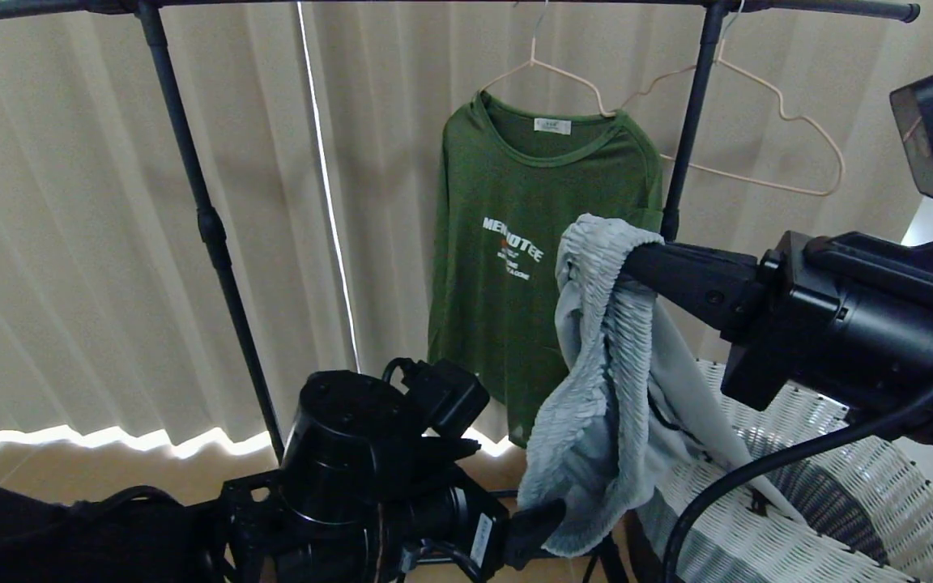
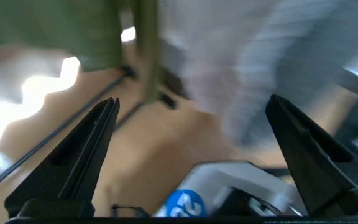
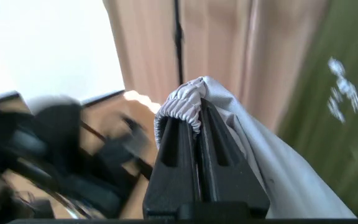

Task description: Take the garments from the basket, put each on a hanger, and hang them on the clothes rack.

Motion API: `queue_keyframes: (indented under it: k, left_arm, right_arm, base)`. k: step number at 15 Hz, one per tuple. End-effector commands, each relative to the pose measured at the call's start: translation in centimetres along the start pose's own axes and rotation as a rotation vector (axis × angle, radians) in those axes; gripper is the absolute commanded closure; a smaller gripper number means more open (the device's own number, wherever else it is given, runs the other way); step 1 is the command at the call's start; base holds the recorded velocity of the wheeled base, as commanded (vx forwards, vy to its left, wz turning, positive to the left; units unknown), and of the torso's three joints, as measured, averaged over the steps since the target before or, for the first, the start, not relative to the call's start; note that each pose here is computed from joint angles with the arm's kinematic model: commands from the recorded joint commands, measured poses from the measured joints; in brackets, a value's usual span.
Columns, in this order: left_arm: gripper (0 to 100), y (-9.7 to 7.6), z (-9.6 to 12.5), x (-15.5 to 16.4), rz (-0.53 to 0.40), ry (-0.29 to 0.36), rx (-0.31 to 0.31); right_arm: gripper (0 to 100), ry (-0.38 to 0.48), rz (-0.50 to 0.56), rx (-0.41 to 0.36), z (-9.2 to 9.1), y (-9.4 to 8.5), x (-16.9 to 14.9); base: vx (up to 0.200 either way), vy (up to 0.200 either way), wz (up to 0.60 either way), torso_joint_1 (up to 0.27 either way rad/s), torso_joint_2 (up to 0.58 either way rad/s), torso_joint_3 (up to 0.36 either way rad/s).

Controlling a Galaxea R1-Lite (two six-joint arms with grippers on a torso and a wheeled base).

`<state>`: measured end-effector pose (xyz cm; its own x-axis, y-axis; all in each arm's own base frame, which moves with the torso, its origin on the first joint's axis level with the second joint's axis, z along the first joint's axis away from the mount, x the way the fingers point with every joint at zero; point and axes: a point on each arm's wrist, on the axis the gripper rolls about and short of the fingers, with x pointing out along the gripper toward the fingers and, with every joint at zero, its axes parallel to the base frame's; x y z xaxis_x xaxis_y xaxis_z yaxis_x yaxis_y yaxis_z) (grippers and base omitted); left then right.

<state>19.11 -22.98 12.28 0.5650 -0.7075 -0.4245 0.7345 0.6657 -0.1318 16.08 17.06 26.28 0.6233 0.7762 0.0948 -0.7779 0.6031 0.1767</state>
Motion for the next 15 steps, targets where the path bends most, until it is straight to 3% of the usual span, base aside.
queue_keyframes:
  k: [1, 5, 6, 8, 11, 13, 15]
  left_arm:
    - [0, 0.7, -1.7, 2.2, 0.079, 0.049, -0.010]
    - [0, 0.9, -2.3, 1.9, 0.096, 0.046, -0.008]
    - [100, 0.8, -1.9, 1.4, 0.096, 0.030, -0.005]
    - [100, 0.9, -2.0, 0.0, 0.130, 0.014, 0.006]
    - [100, 1.1, -2.1, -3.7, 0.156, -0.082, 0.084]
    - [100, 3.2, 0.2, -7.4, 0.255, -0.232, 0.119]
    - [100, 4.5, 2.5, -11.0, 0.346, -0.301, 0.112]
  right_arm:
    - [100, -0.014, 0.008, -0.002, 0.4, 0.2, -0.5]
    - [100, -0.012, 0.009, -0.001, 0.3, 0.2, -0.5]
    - [100, -0.012, 0.008, -0.001, 0.3, 0.1, -0.6]
    - [100, -0.011, 0.007, -0.001, 0.3, 0.1, -0.6]
    - [100, -0.002, -0.002, -0.002, 0.0, -0.1, -0.7]
    - [100, 0.039, -0.055, -0.010, -1.1, -1.2, -0.9]
    - [100, 0.074, -0.103, -0.049, -2.1, -2.4, -1.3]
  base:
    - [0.000, 0.000, 0.00, 0.000, 0.00, 0.000]
    - [0.000, 0.000, 0.00, 0.000, 0.00, 0.000]
    - [0.000, 0.000, 0.00, 0.000, 0.00, 0.000]
    - [0.000, 0.000, 0.00, 0.000, 0.00, 0.000]
    - [0.000, 0.000, 0.00, 0.000, 0.00, 0.000]
    - [0.000, 0.000, 0.00, 0.000, 0.00, 0.000]
    - [0.000, 0.000, 0.00, 0.000, 0.00, 0.000]
